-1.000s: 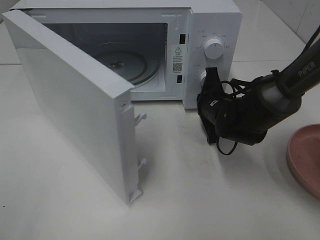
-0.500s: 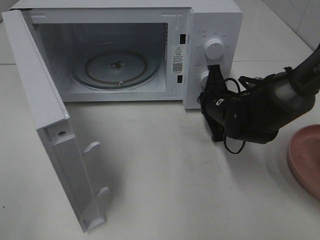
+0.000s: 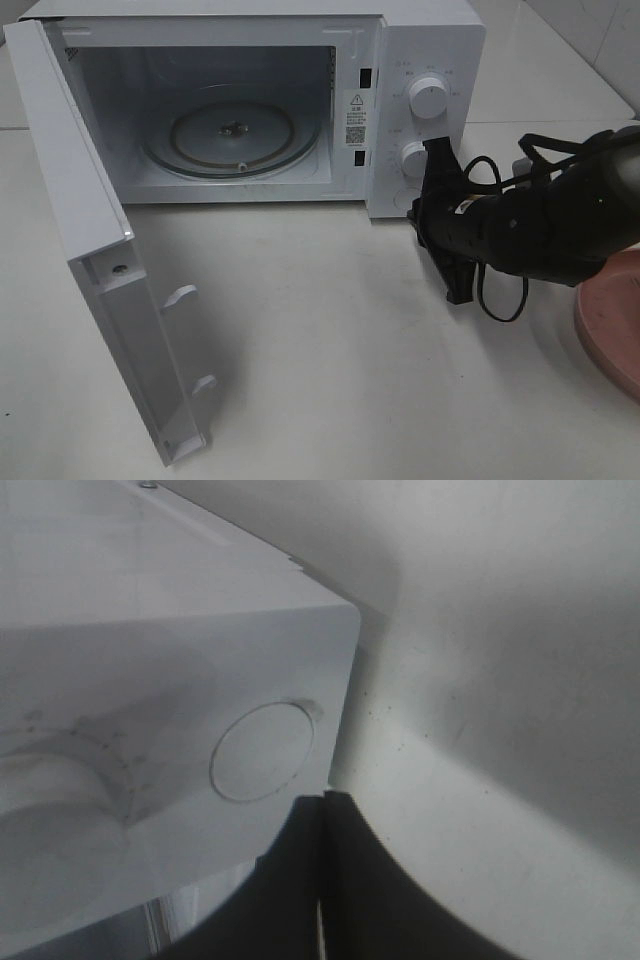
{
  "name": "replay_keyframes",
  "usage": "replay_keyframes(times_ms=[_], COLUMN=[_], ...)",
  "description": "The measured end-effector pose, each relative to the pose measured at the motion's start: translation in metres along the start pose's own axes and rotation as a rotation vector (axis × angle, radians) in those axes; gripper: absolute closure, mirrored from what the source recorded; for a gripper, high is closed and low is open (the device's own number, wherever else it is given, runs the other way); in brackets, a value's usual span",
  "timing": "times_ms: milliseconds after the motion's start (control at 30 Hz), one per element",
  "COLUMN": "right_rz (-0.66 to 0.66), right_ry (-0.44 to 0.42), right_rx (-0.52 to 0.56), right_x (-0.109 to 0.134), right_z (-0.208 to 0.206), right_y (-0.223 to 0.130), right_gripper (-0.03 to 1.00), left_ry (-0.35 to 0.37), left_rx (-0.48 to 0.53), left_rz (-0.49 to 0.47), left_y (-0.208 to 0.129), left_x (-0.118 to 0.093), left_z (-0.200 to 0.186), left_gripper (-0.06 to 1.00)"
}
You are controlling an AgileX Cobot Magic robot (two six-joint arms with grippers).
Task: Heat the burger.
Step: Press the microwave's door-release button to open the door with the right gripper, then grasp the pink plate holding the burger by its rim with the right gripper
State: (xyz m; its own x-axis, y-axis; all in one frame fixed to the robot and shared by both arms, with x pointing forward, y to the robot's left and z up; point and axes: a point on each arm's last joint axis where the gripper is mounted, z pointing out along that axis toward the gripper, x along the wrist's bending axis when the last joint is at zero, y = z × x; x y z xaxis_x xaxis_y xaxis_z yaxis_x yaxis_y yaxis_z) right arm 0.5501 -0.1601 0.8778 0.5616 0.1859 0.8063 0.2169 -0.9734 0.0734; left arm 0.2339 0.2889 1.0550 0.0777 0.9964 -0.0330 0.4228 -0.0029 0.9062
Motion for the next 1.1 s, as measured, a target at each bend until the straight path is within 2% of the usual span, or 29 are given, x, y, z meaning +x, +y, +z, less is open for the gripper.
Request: replay_keyframes(times_ms=[300,367,400,433,467,500,567,633,667,733,767,800,867,933,967,1033,1100], right_rz=[-0.102,-0.197,-0.197,-0.283,-0.283,-0.363,-0.406,-0.526,-0.526,-0.645,-0.645,-0.740,-0.781,-0.921,-0.921,-1.100,-1.146], right_ry=[-0.020,-0.043,-0.043,-0.047,-0.047,-0.066,-0.081,-0.130,-0.130,-0.160,-0.160,-0.188,-0.201,-0.248,-0.248,-0.286,-0.296], right_rx=[0.062,0.118,0.118,0.156,0.156,0.194,0.216,0.272,0.272,0.311,0.311,0.340,0.353,0.398,0.398,0.443,0.454], right_x=[0.013,0.018,0.018,0.022,0.022,0.022,0.022,0.020,0.020,0.020,0.020,0.020,0.020,0.024,0.024,0.029,0.029], right_z=[-0.034,-0.045,-0.045,-0.052,-0.052,-0.058,-0.062,-0.071,-0.071,-0.080,-0.080,-0.086,-0.088,-0.097,-0.097,-0.108,-0.111], right_y=[0.002,-0.001,-0.001,-0.003,-0.003,-0.004,-0.005,-0.007,-0.007,-0.006,-0.006,-0.005,-0.005,-0.003,-0.003,0.000,0.002], right_gripper=[0.96,0.95,0.95,0.95,0.95,0.94,0.94,0.94,0.94,0.93,0.93,0.93,0.92,0.92,0.92,0.91,0.91], left_ry=[0.000,0.000,0.000,0.000,0.000,0.000,0.000,0.000,0.000,0.000,0.000,0.000,0.000,0.000,0.000,0.000,0.000], left_rx=[0.000,0.000,0.000,0.000,0.000,0.000,0.000,0.000,0.000,0.000,0.000,0.000,0.000,0.000,0.000,0.000,0.000], left_rz=[0.000,0.000,0.000,0.000,0.000,0.000,0.000,0.000,0.000,0.000,0.000,0.000,0.000,0.000,0.000,0.000,0.000], left_y=[0.000,0.000,0.000,0.000,0.000,0.000,0.000,0.000,0.000,0.000,0.000,0.000,0.000,0.000,0.000,0.000,0.000], left_x=[0.000,0.000,0.000,0.000,0.000,0.000,0.000,0.000,0.000,0.000,0.000,0.000,0.000,0.000,0.000,0.000,0.000], left_z=[0.000,0.000,0.000,0.000,0.000,0.000,0.000,0.000,0.000,0.000,0.000,0.000,0.000,0.000,0.000,0.000,0.000], left_gripper=[-0.05,-0.05,-0.05,-0.05,-0.05,-0.05,-0.05,-0.05,-0.05,-0.05,-0.05,-0.05,-0.05,-0.05,-0.05,-0.05,-0.05])
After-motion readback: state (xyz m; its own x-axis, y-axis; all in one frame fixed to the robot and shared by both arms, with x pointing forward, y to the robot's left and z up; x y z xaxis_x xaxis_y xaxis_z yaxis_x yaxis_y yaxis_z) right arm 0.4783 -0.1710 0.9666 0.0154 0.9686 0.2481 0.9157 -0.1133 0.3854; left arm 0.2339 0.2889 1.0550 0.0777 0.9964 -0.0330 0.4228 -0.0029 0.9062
